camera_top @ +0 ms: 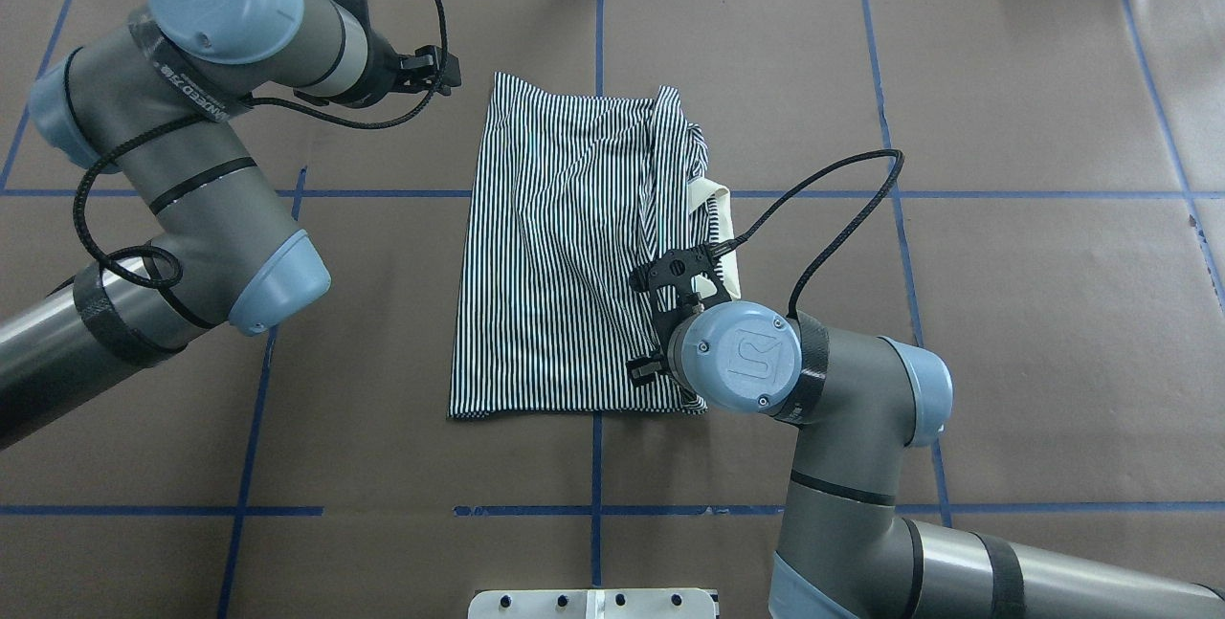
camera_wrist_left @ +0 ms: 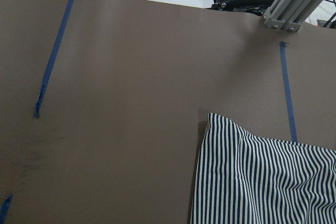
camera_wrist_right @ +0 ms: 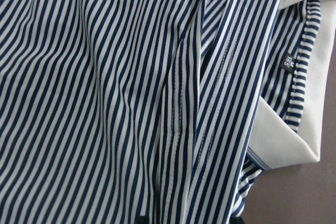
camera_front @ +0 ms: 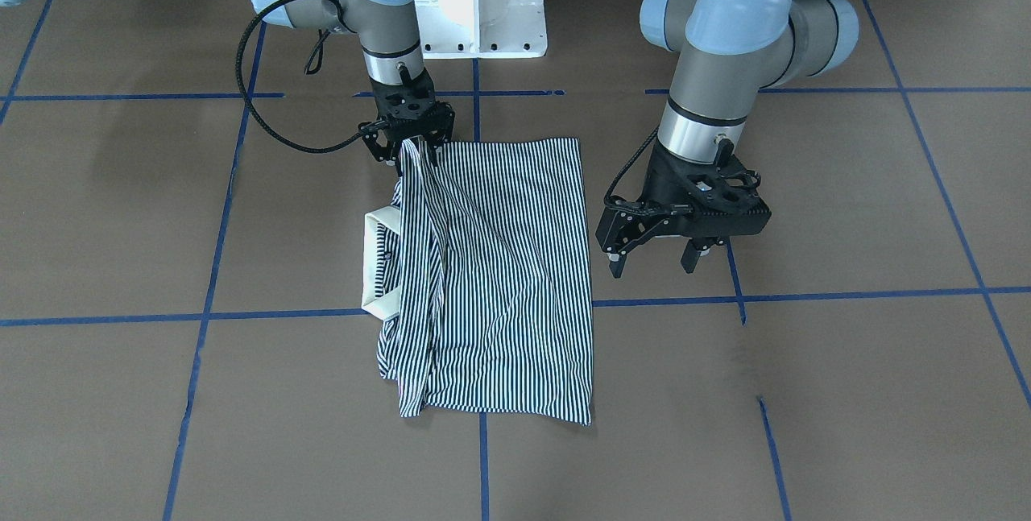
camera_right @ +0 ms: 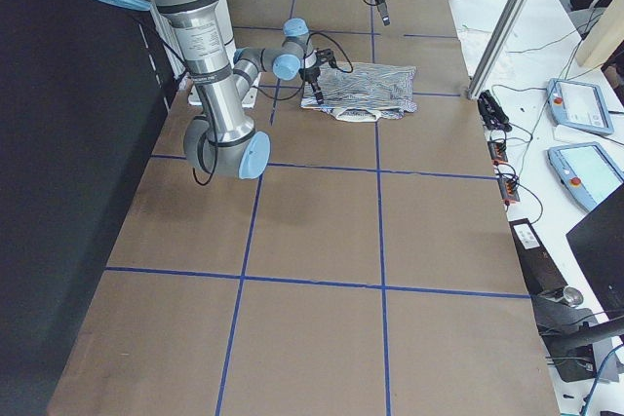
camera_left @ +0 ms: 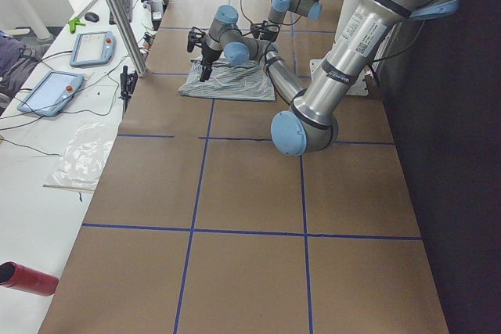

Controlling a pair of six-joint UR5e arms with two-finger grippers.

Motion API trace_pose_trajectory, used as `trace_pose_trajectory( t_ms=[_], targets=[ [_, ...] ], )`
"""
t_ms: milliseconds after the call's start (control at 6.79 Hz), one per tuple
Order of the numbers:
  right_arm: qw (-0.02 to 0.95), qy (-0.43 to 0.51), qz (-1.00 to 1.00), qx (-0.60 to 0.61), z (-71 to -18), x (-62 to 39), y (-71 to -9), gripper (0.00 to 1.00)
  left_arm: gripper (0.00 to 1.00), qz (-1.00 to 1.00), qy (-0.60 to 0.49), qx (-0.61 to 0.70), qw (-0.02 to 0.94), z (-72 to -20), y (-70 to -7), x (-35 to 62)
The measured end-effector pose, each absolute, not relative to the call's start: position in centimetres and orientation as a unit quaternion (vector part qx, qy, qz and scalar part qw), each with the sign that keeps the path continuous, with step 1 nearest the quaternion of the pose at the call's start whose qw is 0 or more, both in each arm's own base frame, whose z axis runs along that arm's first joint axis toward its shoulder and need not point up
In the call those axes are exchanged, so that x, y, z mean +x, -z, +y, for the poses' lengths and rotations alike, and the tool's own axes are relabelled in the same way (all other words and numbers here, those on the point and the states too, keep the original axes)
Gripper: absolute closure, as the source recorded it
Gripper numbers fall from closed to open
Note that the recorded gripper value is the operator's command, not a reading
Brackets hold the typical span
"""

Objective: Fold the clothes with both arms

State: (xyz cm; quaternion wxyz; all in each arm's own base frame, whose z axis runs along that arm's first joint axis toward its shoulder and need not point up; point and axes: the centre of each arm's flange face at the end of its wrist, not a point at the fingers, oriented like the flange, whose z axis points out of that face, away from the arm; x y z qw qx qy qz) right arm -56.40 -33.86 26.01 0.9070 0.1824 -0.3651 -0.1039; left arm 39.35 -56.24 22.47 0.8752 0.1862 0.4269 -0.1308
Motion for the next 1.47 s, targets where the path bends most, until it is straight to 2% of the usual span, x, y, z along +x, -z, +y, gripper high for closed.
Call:
trace_pose_trajectory(
  t_ms=[294, 589, 736, 883, 1030, 1472],
  targets=[
    [0.905, 0.112, -0.376, 0.165, -33.4, -56.5, -25.8, 0.49, 0.0, 0.427, 0.13, 0.186, 0.875, -56.2, -22.5, 39.5],
    [0.904, 0.117, -0.382, 0.15, -33.0, -56.5, -26.0, 0.63, 0.0, 0.429, 0.127, 0.184, 0.875, -55.8, -22.5, 40.1],
    [0.905, 0.119, -0.383, 0.146, -32.9, -56.4, -26.1, 0.76, 0.0, 0.429, 0.125, 0.183, 0.876, -55.6, -22.5, 40.4],
    [0.905, 0.119, -0.382, 0.144, -32.8, -56.4, -26.3, 0.94, 0.0, 0.43, 0.124, 0.182, 0.876, -55.5, -22.4, 40.5],
    [0.905, 0.118, -0.382, 0.144, -32.9, -56.3, -26.4, 1.0, 0.0, 0.431, 0.124, 0.183, 0.875, -55.5, -22.3, 40.6],
    [0.907, 0.115, -0.379, 0.145, -33.4, -55.9, -26.5, 1.0, 0.0, 0.442, 0.122, 0.191, 0.868, -55.4, -21.9, 40.5]
  ],
)
